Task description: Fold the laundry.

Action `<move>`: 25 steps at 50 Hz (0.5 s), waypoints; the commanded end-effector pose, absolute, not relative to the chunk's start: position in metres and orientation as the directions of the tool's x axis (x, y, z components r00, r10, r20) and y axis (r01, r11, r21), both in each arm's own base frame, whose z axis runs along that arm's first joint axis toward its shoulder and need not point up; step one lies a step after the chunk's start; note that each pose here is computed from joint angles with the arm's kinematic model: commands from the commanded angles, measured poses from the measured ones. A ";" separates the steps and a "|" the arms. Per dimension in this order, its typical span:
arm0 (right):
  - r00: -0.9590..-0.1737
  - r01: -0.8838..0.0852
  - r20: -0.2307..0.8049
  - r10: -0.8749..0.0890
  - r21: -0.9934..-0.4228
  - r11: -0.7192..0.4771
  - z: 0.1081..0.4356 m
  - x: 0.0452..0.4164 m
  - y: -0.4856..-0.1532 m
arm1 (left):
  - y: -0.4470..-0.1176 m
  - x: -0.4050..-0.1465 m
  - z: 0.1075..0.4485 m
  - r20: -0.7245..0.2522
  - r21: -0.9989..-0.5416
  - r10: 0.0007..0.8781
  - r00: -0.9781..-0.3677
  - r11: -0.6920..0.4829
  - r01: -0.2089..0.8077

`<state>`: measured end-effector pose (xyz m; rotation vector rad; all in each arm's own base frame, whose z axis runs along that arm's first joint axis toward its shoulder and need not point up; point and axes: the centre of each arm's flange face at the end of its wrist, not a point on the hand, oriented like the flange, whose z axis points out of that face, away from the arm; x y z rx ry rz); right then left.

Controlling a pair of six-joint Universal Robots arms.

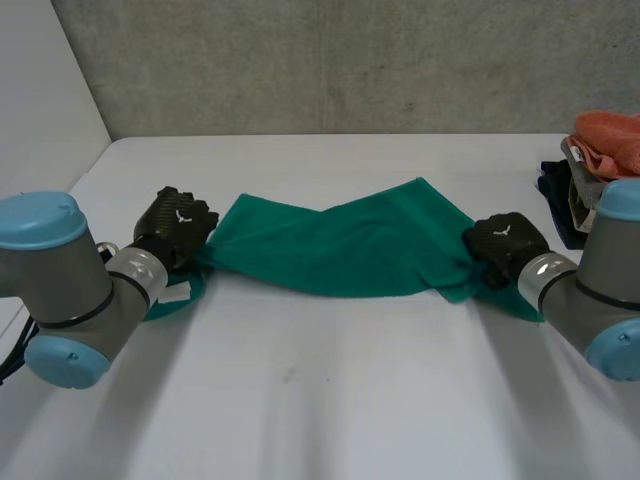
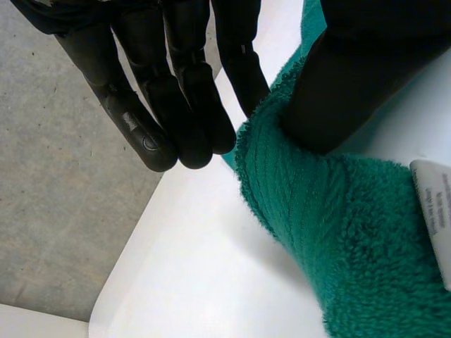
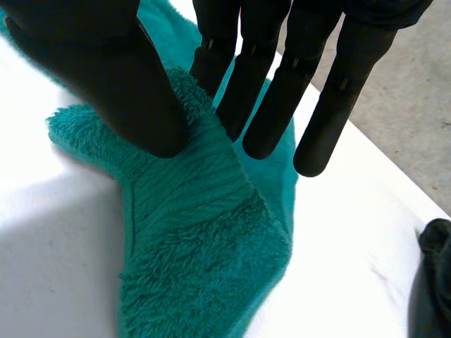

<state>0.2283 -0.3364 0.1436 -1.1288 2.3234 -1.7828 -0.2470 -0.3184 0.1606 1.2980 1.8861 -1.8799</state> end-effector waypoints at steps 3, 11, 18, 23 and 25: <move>-0.752 -0.537 0.398 -0.526 -0.832 0.137 0.178 0.211 -0.326 | -0.299 -0.242 0.183 -0.644 -0.723 0.486 -0.591 -0.135 0.677; -0.721 -0.573 0.452 -0.525 -0.815 0.085 0.251 0.194 -0.298 | -0.256 -0.235 0.276 -0.629 -0.768 0.442 -0.639 -0.225 0.600; -0.796 -0.414 0.385 -0.467 -0.909 -0.046 0.307 0.198 -0.294 | -0.242 -0.229 0.352 -0.546 -0.828 0.358 -0.757 -0.365 0.425; -0.838 -0.311 0.302 -0.455 -0.949 -0.057 0.309 0.203 -0.308 | -0.268 -0.232 0.356 -0.497 -0.856 0.364 -0.788 -0.354 0.376; -0.834 -0.286 0.273 -0.480 -0.957 -0.047 0.297 0.214 -0.314 | -0.288 -0.237 0.342 -0.486 -0.867 0.378 -0.788 -0.322 0.380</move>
